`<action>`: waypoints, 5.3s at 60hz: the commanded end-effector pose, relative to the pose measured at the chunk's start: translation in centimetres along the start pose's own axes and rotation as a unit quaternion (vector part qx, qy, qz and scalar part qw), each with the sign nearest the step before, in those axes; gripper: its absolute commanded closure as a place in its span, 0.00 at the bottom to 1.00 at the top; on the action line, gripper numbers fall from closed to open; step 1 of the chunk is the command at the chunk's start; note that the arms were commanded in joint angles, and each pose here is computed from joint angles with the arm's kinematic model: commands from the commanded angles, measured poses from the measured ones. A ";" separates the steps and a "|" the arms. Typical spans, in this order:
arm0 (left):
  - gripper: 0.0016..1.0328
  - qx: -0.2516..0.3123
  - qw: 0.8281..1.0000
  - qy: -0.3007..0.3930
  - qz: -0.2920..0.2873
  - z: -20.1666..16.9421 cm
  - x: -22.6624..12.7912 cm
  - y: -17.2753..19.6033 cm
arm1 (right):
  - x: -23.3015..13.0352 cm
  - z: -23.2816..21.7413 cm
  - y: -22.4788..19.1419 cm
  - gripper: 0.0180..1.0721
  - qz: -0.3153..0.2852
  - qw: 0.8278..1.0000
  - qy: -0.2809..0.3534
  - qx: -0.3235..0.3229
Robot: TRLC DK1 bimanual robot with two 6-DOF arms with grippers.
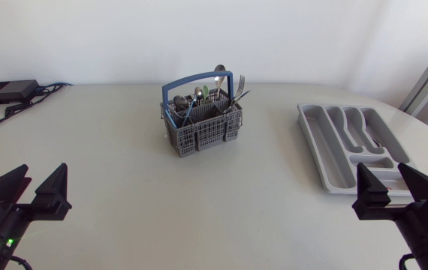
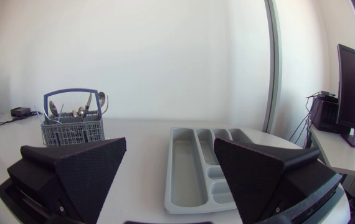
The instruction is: Sort the cutlery from the basket into the organizer compartments.
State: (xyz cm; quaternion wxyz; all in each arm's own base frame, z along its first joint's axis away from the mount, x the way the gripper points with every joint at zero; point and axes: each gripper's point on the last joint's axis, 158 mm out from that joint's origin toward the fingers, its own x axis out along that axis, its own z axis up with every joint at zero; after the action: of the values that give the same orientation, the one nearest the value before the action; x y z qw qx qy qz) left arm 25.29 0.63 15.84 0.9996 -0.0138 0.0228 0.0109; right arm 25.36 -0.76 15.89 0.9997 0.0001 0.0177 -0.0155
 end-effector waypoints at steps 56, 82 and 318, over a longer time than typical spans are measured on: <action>0.06 -0.034 0.992 0.110 -0.049 5.7 7.7 -4.0 | 4.6 3.0 2.7 0.04 0.039 0.998 0.053 -0.002; 0.06 -0.018 0.964 0.267 0.007 -0.1 12.4 -3.5 | 7.6 -0.5 4.9 0.04 0.061 0.978 0.197 -0.027; 0.96 0.065 0.864 0.391 -0.311 -10.8 12.2 -11.4 | 11.8 -8.3 23.6 0.77 0.312 0.888 0.319 -0.111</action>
State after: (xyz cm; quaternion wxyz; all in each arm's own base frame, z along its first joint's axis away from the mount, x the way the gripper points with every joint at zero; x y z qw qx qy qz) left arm 36.08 -9.68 4.27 0.8582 0.0535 0.4143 -0.2982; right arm 37.45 21.40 7.12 0.8881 -0.1095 0.3382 0.2913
